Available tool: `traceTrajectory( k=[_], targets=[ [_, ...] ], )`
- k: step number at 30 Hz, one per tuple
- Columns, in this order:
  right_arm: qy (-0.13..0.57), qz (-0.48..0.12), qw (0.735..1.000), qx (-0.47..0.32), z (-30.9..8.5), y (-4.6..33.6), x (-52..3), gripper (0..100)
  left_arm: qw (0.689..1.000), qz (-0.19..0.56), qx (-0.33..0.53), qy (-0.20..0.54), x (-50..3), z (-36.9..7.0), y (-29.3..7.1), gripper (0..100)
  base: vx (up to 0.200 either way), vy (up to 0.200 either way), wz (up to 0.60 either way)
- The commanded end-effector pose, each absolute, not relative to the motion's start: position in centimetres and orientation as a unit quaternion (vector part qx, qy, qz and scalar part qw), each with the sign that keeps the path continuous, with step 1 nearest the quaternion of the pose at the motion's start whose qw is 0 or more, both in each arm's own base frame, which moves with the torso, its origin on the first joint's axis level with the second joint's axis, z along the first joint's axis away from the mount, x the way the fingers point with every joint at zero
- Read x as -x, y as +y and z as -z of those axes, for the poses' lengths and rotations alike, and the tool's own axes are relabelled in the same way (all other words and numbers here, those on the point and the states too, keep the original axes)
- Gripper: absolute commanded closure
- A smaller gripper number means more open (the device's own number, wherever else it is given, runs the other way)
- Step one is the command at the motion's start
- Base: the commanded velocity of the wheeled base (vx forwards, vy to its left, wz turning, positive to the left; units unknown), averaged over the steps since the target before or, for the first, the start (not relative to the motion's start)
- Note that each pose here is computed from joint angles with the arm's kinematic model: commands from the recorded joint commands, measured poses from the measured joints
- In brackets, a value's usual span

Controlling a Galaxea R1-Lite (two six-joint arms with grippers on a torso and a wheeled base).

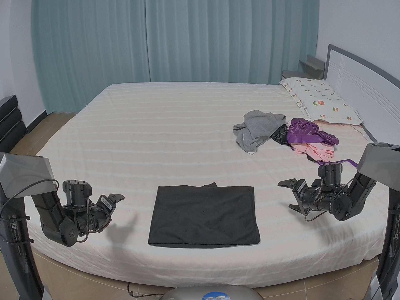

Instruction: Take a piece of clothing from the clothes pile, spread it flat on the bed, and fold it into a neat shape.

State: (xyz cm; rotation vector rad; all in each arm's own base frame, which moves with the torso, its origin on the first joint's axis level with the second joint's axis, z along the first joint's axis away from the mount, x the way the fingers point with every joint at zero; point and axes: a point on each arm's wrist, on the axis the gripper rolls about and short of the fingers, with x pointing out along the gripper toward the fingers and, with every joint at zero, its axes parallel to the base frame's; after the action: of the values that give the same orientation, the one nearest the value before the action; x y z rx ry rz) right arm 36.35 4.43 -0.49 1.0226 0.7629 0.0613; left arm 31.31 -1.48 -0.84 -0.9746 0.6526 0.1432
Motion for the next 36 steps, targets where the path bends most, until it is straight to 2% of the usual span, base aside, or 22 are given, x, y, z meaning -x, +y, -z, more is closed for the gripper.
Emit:
traceTrajectory(
  k=[1,5,10,15,19,36],
  targets=[
    [0.360,-0.029,0.802,-0.476,0.7,4.5,-36.3,0,0.831,-0.061,0.458,0.309,-31.5,0.9,-1.8,0,0.000,-0.200,0.00],
    [0.361,-0.027,0.802,-0.475,0.8,4.5,-36.2,0,0.832,-0.057,0.456,0.310,-31.8,1.1,-2.2,0,0.000,-0.200,0.00],
    [0.362,-0.027,0.802,-0.474,0.8,4.6,-36.1,0,0.839,-0.044,0.446,0.309,-32.8,1.4,-2.6,0,0.000,0.000,0.00],
    [0.364,-0.029,0.803,-0.472,0.9,4.9,-36.1,0,0.874,0.008,0.351,0.335,-33.6,3.5,-4.5,0,0.000,0.000,0.00],
    [0.366,-0.030,0.804,-0.469,0.9,4.9,-36.0,0,0.882,0.020,0.339,0.328,-34.6,3.8,-5.2,0,0.000,0.000,0.00],
    [0.371,-0.032,0.807,-0.458,1.3,5.1,-35.8,0,0.894,-0.004,0.310,0.324,-35.2,5.0,-5.4,0,0.000,0.000,0.00]
  ],
)
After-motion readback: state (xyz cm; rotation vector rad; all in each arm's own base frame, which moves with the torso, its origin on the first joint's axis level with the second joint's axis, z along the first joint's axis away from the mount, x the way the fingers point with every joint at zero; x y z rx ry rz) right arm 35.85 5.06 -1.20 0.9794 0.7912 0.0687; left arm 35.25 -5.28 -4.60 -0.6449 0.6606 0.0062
